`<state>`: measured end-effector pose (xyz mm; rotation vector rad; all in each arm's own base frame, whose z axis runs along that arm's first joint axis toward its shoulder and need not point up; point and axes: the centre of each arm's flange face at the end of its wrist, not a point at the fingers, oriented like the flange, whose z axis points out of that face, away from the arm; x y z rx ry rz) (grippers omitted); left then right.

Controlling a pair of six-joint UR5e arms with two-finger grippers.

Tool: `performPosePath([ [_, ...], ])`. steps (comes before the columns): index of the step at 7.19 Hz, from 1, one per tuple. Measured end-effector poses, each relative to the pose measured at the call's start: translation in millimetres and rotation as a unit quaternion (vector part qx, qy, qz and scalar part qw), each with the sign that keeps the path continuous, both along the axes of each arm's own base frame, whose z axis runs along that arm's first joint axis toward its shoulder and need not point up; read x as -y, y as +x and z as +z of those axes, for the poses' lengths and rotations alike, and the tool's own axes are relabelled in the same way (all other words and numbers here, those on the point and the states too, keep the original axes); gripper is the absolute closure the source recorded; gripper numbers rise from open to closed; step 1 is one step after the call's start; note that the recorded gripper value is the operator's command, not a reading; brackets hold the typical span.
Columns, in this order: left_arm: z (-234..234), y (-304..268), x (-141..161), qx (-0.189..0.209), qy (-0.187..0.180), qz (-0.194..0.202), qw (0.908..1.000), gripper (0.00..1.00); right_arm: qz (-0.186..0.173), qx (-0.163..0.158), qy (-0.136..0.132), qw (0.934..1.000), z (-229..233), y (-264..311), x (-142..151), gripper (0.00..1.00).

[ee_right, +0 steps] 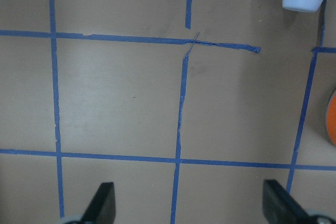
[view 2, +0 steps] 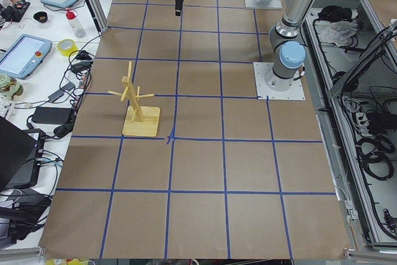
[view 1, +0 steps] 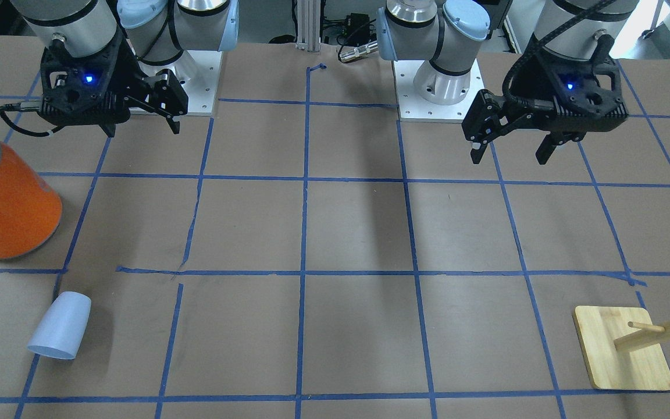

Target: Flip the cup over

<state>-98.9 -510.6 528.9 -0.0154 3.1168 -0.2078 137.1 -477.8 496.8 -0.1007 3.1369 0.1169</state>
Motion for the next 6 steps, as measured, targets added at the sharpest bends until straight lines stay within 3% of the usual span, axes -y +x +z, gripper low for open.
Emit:
performPosePath([
  [6, 0.2, -0.1, 0.1, 0.0, 0.0, 0.0, 1.0, 0.0, 0.005, -0.001, 0.001, 1.0, -1.3, -1.7, 0.3, 0.0],
])
